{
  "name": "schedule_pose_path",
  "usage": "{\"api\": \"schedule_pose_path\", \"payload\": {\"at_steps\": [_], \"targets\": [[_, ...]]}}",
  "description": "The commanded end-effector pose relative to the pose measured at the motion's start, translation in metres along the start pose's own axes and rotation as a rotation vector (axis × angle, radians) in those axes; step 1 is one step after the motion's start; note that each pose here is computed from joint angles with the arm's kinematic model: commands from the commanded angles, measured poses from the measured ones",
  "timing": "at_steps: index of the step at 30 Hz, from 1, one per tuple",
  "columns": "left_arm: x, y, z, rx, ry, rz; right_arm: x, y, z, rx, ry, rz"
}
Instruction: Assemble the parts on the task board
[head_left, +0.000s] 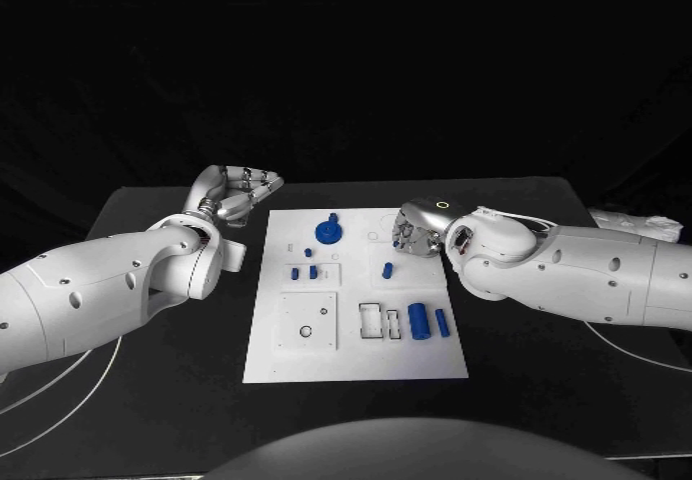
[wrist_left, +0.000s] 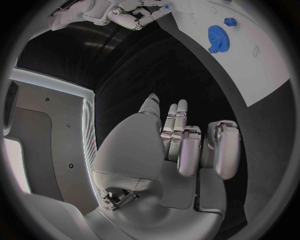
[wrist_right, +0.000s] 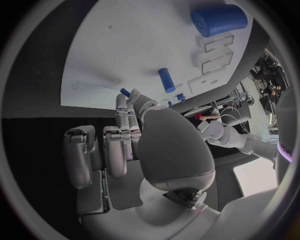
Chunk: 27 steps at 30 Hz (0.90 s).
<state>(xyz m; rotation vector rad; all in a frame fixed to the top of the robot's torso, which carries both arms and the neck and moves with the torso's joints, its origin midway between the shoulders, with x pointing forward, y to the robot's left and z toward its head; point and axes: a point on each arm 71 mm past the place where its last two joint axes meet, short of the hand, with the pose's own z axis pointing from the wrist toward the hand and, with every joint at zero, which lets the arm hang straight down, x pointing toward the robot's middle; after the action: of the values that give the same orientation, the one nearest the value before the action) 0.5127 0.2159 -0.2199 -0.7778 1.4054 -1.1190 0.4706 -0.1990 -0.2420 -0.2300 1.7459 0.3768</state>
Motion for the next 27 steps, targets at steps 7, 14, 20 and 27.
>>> {"api": "schedule_pose_path", "payload": {"at_steps": [7, 14, 20, 27], "targets": [[0.0032, -0.0017, 0.0005, 0.008, 0.019, -0.005, -0.006, -0.003, -0.003, 0.002, -0.081, 0.256], [0.0029, -0.0016, 0.0003, 0.007, 0.019, -0.005, -0.008, -0.005, -0.004, 0.007, -0.103, 0.354], [0.0035, -0.0015, 0.0004, 0.004, 0.023, -0.007, -0.009, -0.007, -0.004, 0.022, -0.120, 0.446], [0.0061, -0.0014, 0.0009, -0.004, 0.035, -0.012, -0.006, -0.011, -0.004, 0.070, -0.100, 0.579]]}}
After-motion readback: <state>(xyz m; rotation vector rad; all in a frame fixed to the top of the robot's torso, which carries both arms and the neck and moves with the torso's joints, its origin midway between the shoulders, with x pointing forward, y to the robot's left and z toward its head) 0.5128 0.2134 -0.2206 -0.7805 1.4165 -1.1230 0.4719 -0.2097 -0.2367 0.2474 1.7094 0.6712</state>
